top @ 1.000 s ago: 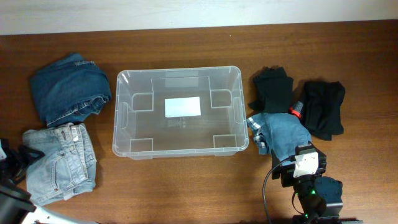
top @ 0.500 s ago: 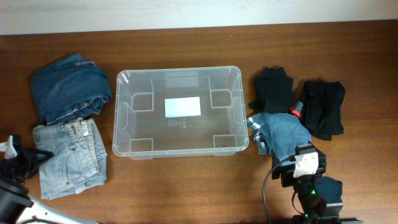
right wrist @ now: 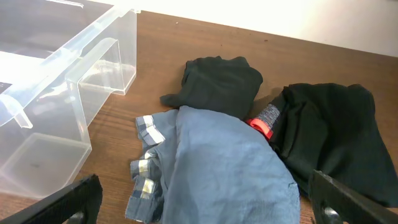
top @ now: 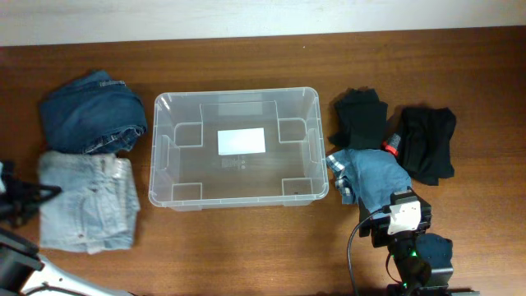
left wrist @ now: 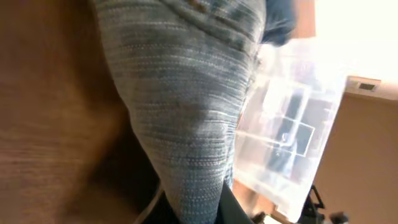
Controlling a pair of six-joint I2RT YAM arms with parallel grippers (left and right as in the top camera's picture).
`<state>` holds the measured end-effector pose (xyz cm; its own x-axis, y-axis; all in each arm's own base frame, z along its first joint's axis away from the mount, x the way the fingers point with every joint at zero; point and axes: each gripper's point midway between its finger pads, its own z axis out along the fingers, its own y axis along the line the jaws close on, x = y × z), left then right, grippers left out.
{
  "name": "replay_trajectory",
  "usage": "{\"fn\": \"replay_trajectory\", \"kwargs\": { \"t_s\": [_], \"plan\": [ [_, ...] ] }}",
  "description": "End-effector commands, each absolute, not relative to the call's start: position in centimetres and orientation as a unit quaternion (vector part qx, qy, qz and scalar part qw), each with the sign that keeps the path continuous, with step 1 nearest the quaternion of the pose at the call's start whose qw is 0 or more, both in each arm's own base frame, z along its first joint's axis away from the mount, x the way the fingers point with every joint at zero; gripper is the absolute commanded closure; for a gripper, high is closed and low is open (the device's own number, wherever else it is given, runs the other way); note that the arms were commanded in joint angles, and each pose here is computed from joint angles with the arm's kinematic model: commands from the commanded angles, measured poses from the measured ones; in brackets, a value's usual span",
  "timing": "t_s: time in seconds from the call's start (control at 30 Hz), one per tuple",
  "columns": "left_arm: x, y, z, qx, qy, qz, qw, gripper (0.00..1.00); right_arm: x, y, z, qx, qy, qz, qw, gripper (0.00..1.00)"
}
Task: Pack container
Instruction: 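Lift the light blue jeans and lower them into the bin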
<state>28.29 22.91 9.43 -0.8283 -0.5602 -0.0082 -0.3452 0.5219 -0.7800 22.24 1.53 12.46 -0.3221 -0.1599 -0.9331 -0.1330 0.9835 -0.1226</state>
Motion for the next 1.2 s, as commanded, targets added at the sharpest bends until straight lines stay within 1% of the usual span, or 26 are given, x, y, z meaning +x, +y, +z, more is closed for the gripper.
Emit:
{"fn": "replay_trajectory", "kwargs": {
  "t_s": [0.0,0.17,0.27,0.37,0.5,0.63,0.77,0.9,1.1,1.17],
  "plan": [
    [30.5,23.5,20.5,-0.190,0.876,-0.350,0.274,1.00,22.2,1.5,12.2,-0.086,0.814,-0.009,0.574,0.01],
    [31.1,19.7,30.4,-0.108,0.868,-0.301,0.380,1.00,22.2,1.5,12.2,-0.086,0.814,-0.009,0.574,0.01],
    [31.0,14.8,36.1,-0.036,0.850,-0.286,0.441,1.00,22.2,1.5,12.2,-0.086,0.814,-0.009,0.574,0.01],
    [31.1,10.6,39.6,0.001,0.834,-0.293,0.467,1.00,22.2,1.5,12.2,-0.086,0.814,-0.009,0.574,0.02],
    [31.6,5.4,42.3,0.014,0.822,-0.332,0.462,1.00,22.2,1.5,12.2,-0.086,0.814,-0.009,0.574,0.02],
    [32.9,0.6,43.1,0.020,0.827,-0.359,0.431,0.99,22.2,1.5,12.2,-0.086,0.814,-0.009,0.574,0.02],
    [35.7,-2.8,42.0,-0.012,0.856,-0.324,0.403,0.99,22.2,1.5,12.2,-0.086,0.814,-0.009,0.574,0.02],
    [38.3,-8.5,40.6,-0.037,0.874,-0.298,0.382,0.99,22.2,1.5,12.2,-0.086,0.814,-0.009,0.574,0.01],
    [39.1,-15.7,36.8,-0.018,0.905,-0.257,0.340,0.99,22.2,1.5,12.2,-0.086,0.814,-0.009,0.574,0.02],
    [39.2,-19.5,34.4,-0.003,0.916,-0.257,0.308,0.99,22.2,1.5,12.2,-0.086,0.814,-0.009,0.574,0.02]
  ]
}}
